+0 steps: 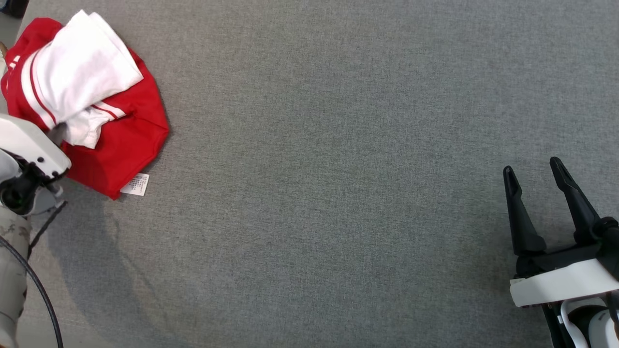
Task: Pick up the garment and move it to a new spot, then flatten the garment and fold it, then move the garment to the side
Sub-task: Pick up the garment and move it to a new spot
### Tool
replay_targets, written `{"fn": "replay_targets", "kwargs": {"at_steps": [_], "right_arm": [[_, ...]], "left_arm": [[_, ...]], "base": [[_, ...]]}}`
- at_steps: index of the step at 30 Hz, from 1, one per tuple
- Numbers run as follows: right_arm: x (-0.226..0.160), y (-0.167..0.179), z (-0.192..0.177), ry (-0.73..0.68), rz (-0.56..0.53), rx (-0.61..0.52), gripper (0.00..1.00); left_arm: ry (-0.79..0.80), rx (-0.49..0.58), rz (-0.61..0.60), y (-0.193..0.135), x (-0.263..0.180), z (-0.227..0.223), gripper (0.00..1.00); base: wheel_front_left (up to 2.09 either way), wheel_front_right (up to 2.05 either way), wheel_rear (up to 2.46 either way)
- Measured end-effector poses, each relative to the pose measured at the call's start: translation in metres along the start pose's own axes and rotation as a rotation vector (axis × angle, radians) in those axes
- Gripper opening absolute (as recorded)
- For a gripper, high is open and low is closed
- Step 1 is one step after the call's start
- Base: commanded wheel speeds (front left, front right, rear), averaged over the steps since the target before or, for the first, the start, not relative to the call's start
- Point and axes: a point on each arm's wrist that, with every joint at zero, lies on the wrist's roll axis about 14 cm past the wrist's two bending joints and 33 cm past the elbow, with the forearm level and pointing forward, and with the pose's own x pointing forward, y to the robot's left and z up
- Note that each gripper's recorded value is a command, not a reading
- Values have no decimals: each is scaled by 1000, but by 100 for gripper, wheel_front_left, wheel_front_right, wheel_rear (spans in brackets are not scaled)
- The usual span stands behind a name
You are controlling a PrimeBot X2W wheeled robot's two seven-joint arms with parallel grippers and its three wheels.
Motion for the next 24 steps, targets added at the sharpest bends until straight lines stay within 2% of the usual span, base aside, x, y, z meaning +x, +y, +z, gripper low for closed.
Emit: {"fn": "replay_targets", "kwargs": {"at_steps": [6, 7, 11, 18, 24], "right_arm": [[0, 7, 9, -22, 12, 6, 100], [-1, 11, 13, -38, 19, 12, 100], [-3, 20, 23, -68, 32, 23, 100], [-13, 28, 42, -133, 28, 38, 100], [-26, 32, 58, -186, 16, 50, 100]], "left_arm": [[-184, 79, -23, -7, -18, 48, 0], [-274, 115, -34, -10, -30, 69, 0], [-447, 176, -74, -22, -56, 105, 0], [-747, 221, -144, -52, -112, 157, 0], [-967, 256, -206, -80, -165, 180, 0]], "base": [[0, 0, 0], [0, 0, 0], [0, 0, 0], [0, 0, 0], [0, 0, 0]]}}
